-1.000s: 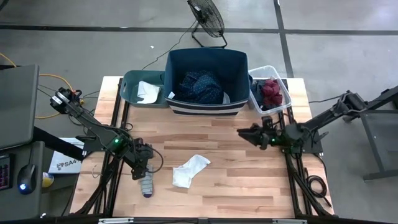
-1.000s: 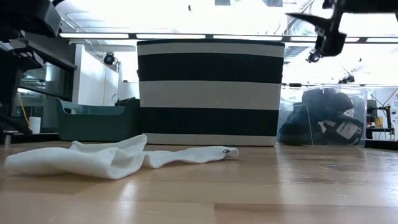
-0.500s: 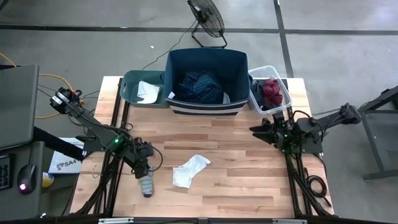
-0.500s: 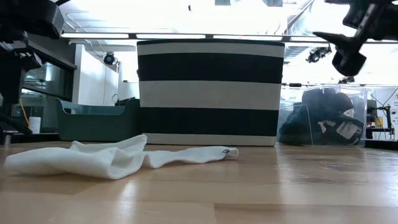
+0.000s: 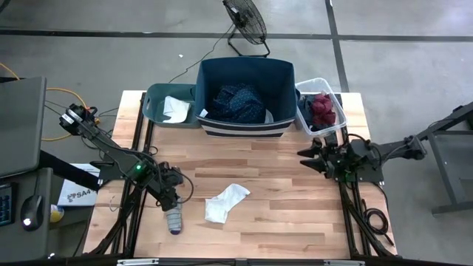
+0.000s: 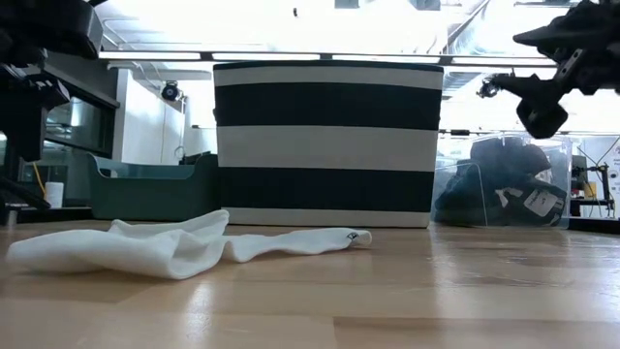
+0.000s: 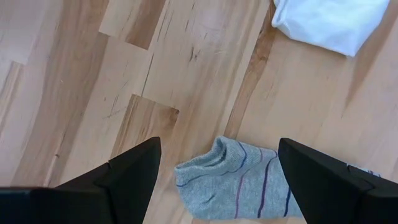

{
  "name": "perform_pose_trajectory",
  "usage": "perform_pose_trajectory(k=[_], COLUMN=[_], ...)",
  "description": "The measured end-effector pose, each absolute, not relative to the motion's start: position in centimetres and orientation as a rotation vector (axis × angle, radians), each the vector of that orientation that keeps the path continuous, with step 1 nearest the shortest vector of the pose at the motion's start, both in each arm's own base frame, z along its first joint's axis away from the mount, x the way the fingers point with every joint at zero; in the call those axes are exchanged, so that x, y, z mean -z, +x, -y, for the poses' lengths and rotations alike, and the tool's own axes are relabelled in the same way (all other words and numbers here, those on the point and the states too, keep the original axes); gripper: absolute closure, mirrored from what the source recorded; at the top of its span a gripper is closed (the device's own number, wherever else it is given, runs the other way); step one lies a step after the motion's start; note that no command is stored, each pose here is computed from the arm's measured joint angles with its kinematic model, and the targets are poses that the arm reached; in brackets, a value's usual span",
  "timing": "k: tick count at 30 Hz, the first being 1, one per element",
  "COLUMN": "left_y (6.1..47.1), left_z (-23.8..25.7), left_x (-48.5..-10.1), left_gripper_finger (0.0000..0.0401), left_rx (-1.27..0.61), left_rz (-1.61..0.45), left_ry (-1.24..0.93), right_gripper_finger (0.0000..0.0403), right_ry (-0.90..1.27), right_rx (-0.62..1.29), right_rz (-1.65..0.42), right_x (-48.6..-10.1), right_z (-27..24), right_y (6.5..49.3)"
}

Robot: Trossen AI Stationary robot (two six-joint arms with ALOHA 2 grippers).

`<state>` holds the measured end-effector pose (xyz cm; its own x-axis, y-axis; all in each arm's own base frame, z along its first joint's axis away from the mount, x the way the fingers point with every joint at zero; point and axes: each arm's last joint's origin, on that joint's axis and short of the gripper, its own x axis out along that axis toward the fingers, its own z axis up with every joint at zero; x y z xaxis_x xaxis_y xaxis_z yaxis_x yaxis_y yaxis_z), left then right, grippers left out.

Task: Pick & Place Cloths
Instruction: Put the gray sock into the green bin

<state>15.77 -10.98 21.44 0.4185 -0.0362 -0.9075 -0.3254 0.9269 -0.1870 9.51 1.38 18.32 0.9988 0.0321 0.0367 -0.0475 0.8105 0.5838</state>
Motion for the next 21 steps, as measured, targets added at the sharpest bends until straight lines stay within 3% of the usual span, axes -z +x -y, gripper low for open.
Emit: perform_pose_trajectory(k=[14, 21], left_y=[16.3, 17.4], left_z=[11.5, 12.8], left_x=[-20.2, -18.6], left_gripper_finger=[0.0082, 0.0082], left_rx=[-0.207, -0.107], left_rz=[-1.191, -1.318], left_ry=[-0.323, -0.397], right_gripper_finger=[0.0166, 0.0166], right_ry=[0.497, 0.492], right_rx=[0.001, 0.005], right_rz=[0.0, -0.003], right_x=[-16.6, -16.6], right_z=[-0.2, -0.1], right_y=[10.0, 10.0])
